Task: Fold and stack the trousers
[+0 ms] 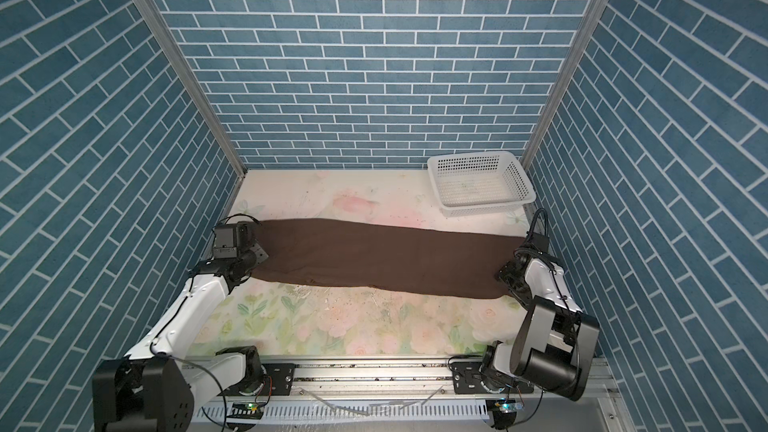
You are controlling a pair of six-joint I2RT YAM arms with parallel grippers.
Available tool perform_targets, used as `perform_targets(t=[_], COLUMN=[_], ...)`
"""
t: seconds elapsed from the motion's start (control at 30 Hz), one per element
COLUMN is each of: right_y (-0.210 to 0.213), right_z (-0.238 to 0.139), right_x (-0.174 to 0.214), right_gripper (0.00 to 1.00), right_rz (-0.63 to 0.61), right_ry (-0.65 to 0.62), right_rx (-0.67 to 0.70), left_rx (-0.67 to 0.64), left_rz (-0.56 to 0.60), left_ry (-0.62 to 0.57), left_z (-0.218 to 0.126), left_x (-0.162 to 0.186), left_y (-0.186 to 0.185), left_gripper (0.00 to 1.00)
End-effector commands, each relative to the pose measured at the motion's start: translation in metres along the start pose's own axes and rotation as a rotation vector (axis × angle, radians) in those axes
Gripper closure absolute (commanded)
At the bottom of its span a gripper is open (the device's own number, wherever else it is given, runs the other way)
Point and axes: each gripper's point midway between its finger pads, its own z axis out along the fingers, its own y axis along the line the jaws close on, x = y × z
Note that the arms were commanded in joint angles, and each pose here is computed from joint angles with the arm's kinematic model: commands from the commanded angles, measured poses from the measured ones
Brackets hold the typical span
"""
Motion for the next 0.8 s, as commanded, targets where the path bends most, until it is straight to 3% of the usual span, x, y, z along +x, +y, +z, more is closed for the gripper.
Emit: perform_targets(t=[0.0, 0.37, 0.77], right_y=[-0.004, -0.024, -0.023], right_z=[0.007, 0.015, 0.029], right_x=[0.004, -0.007, -0.029], right_gripper=[0.19, 0.12, 0.30], right_rz=[0.034, 0.140, 0.214], right_ry=[-0.013, -0.030, -0.099], right_rx=[0.006, 0.026, 0.025], left_rx=[0.021, 0.155, 0.391], left_rz=[0.010, 0.232, 0.536], left_ry=[0.011, 0.038, 0.249], left_z=[-0.017, -0.035, -0.027], left_x=[0.006, 0.062, 0.196], left_y=[-0.018, -0.134, -0.305], left_gripper=[0.41, 0.40, 0.42])
